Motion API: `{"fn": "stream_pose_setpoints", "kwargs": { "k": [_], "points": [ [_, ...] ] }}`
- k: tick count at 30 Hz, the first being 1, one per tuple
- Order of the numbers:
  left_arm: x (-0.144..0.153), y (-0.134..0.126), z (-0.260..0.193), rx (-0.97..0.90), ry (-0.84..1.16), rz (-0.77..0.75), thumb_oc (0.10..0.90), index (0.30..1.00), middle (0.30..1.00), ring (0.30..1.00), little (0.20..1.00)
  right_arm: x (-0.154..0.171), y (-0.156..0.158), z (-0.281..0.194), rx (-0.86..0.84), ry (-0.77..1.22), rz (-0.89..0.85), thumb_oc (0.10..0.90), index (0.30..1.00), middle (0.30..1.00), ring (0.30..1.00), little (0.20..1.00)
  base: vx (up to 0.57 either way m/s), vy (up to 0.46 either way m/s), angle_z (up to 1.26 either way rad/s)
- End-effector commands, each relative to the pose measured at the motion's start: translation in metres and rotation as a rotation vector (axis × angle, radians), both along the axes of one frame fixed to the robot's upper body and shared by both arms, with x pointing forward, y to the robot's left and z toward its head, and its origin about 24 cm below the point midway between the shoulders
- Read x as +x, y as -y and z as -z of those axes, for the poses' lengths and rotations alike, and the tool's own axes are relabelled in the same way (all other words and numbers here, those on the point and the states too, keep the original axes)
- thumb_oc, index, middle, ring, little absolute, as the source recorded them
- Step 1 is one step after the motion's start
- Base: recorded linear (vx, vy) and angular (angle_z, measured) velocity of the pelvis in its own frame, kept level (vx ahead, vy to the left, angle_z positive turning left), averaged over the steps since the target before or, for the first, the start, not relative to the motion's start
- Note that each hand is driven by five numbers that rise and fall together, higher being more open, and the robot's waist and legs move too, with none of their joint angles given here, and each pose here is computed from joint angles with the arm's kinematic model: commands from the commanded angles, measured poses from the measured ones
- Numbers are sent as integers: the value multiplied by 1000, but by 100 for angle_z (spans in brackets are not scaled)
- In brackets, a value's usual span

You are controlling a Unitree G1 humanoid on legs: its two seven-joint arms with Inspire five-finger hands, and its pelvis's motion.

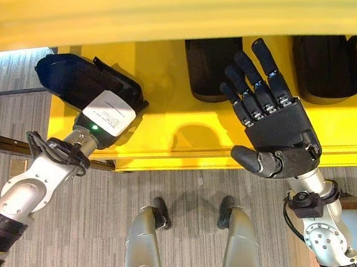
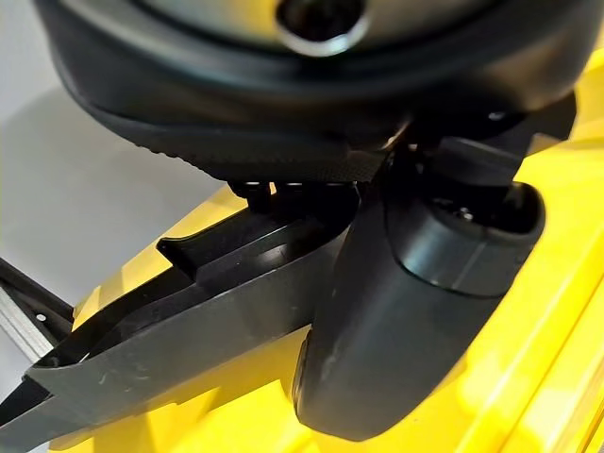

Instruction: Move parts from the plastic box to the shelf.

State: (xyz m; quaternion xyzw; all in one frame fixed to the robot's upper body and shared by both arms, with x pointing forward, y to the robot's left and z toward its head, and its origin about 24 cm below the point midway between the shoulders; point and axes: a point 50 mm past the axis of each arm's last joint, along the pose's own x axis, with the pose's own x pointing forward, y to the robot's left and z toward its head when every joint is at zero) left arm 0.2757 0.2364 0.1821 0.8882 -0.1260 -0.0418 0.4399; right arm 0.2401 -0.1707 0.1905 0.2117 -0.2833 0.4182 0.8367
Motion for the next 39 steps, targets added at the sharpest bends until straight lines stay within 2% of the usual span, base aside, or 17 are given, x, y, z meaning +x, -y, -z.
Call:
{"fn": "stream_pose_setpoints", "kwargs": {
  "k": [1,9,17,26,39],
  "points": [
    [-9,11,29,42,-154,86,900,1000,1000,1000,1000,-11,-3,-42,109,251,-64,900,1000,1000,1000,1000,0,0,0],
    [-8,16,23,54,-144,122,900,1000,1000,1000,1000,-10,-4,-43,114,247,-69,900,1000,1000,1000,1000,0,0,0],
    [-11,44,13,162,-126,344,900,1000,1000,1000,1000,-7,-6,-44,142,241,-111,900,1000,1000,1000,1000,0,0,0],
    [-10,67,1,226,-136,466,900,1000,1000,1000,1000,-4,-17,-44,147,241,-157,900,1000,1000,1000,1000,-5,15,-2],
    [-10,70,-4,245,-206,437,900,1000,1000,1000,1000,-4,-21,-49,133,251,-186,900,1000,1000,1000,1000,-12,48,-6]
  ]
}}
